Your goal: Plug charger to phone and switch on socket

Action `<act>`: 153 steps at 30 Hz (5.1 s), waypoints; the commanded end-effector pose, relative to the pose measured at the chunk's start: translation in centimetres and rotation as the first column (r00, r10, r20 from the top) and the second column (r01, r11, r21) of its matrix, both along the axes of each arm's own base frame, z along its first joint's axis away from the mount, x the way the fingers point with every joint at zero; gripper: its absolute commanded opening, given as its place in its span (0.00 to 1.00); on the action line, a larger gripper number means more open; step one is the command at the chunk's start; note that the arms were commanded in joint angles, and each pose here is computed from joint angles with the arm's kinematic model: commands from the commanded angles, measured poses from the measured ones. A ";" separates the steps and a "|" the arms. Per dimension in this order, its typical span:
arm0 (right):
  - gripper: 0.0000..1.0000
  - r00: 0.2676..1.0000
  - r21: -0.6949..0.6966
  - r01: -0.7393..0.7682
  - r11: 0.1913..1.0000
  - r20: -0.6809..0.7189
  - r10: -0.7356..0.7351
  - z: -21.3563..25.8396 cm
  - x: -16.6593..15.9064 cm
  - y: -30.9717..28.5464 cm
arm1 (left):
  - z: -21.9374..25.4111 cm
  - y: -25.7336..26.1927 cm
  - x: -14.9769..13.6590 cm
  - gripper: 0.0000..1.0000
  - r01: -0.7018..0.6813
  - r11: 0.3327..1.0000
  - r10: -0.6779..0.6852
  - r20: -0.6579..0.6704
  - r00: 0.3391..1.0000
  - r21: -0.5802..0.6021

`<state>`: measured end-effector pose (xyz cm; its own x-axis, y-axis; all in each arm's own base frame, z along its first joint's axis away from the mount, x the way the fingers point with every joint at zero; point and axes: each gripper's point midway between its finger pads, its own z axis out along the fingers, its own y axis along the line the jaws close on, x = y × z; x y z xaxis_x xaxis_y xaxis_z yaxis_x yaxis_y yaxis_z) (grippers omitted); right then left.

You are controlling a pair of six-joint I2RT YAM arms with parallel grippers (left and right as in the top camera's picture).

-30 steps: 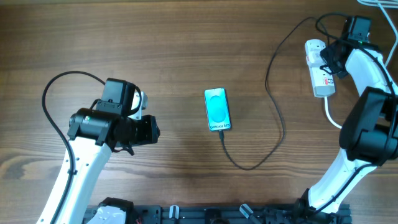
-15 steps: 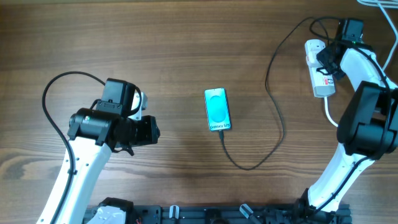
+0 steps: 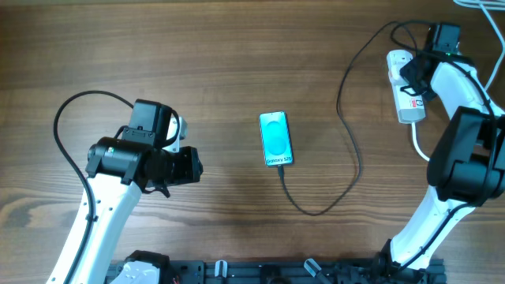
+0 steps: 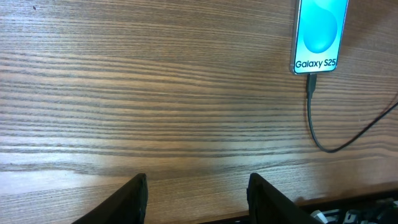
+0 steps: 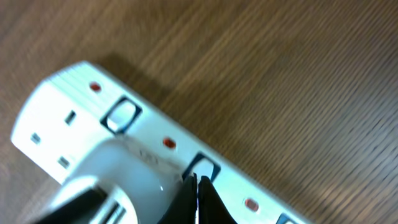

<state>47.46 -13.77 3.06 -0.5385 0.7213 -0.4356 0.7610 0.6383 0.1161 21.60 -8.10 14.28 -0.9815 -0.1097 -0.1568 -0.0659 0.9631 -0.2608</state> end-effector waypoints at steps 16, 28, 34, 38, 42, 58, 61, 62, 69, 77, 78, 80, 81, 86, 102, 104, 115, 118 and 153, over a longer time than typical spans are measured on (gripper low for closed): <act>0.05 1.000 -0.122 0.006 0.992 0.018 -0.004 2.0 0.9 -0.3 | 0.4 0.3 0.0 0.52 -0.020 1.000 0.020 0.014 1.000 0.010; 0.04 0.999 -0.100 -0.005 0.995 0.049 0.010 1.9 1.7 0.2 | 0.4 0.3 0.0 0.53 -0.021 1.000 0.021 0.014 1.000 0.009; 0.05 0.999 -0.079 -0.025 0.997 0.019 0.026 0.1 1.6 0.8 | 0.4 0.3 0.0 0.53 -0.022 1.000 0.022 0.013 1.000 0.009; 0.05 1.000 -0.076 -0.028 0.997 0.004 0.028 -0.6 1.5 0.9 | 0.3 0.3 -0.1 0.53 -0.028 1.000 0.027 0.008 1.000 0.009; 0.05 0.999 -0.058 -0.036 0.998 -0.020 0.035 -1.6 1.2 1.2 | 0.3 0.4 -0.4 0.53 -0.027 1.000 0.027 -0.003 1.000 0.011; 0.05 0.989 0.001 -0.134 0.991 -0.062 0.134 -3.8 0.2 5.1 | 0.2 0.5 -0.8 0.52 -0.027 1.000 0.027 -0.020 0.999 0.016; 0.04 0.993 -0.063 -0.102 0.993 -0.072 0.098 -1.8 0.1 3.4 | 0.2 0.5 -0.8 0.52 -0.027 1.000 0.027 -0.020 0.999 0.016; 0.05 0.996 -0.096 -0.081 0.992 -0.054 0.076 -0.4 0.3 2.6 | 0.2 0.5 -0.8 0.52 -0.027 1.000 0.027 -0.020 0.999 0.016; 0.05 1.000 -0.180 0.000 0.984 0.022 0.004 3.4 0.4 -0.4 | 0.2 0.5 -0.8 0.52 -0.027 1.000 0.027 -0.020 0.999 0.016; 0.04 1.000 -0.163 0.000 0.987 0.015 0.003 1.7 0.7 -0.7 | 0.2 0.5 -0.8 0.53 -0.027 1.000 0.027 -0.020 0.999 0.016; 0.05 1.000 -0.161 -0.001 0.987 0.009 0.003 1.2 0.7 -0.7 | 0.2 0.5 -0.8 0.53 -0.027 1.000 0.027 -0.020 0.999 0.016; 0.05 1.000 -0.160 -0.004 0.987 -0.004 0.004 0.5 0.7 -0.7 | 0.2 0.5 -0.8 0.53 -0.027 1.000 0.027 -0.020 0.999 0.016; 0.05 1.000 -0.155 -0.007 0.988 -0.015 0.004 -0.1 0.6 -0.7 | 0.2 0.5 -0.8 0.53 -0.027 1.000 0.027 -0.021 0.999 0.016; 0.05 0.999 -0.107 -0.034 0.994 -0.035 0.030 -1.8 0.5 0.2 | 0.1 0.5 -0.9 0.53 -0.027 0.999 0.028 -0.028 0.999 0.017; 0.04 0.986 -0.055 -0.135 0.989 -0.108 0.128 -3.3 -0.2 4.9 | 0.1 0.5 -1.0 0.52 -0.027 0.999 0.027 -0.029 0.999 0.018; 0.05 0.985 -0.055 -0.136 0.989 -0.111 0.129 -2.5 -0.4 5.0 | 0.1 0.5 -1.0 0.52 -0.027 0.999 0.027 -0.029 0.999 0.018; 0.05 0.992 -0.177 0.076 0.981 0.117 -0.056 15.3 -5.5 2.8 | 0.1 0.5 -0.9 0.49 -0.027 1.000 0.027 -0.027 0.999 0.017; 0.05 0.983 -0.159 0.074 0.984 0.175 -0.046 19.6 -8.3 3.4 | 0.2 0.5 -0.9 0.48 -0.027 1.000 0.027 -0.023 0.999 0.016; 0.99 0.903 -0.150 0.106 0.983 0.428 -0.032 30.8 -39.9 6.6 | 11.9 2.0 -8.3 1.00 0.015 0.991 0.070 0.604 0.794 -0.135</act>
<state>7.89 -7.18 33.77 -0.2407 0.6460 -0.7244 0.7100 0.6261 0.3224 13.32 -6.18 26.08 -0.6913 -0.1947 -0.6959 0.1223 0.9176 -0.3782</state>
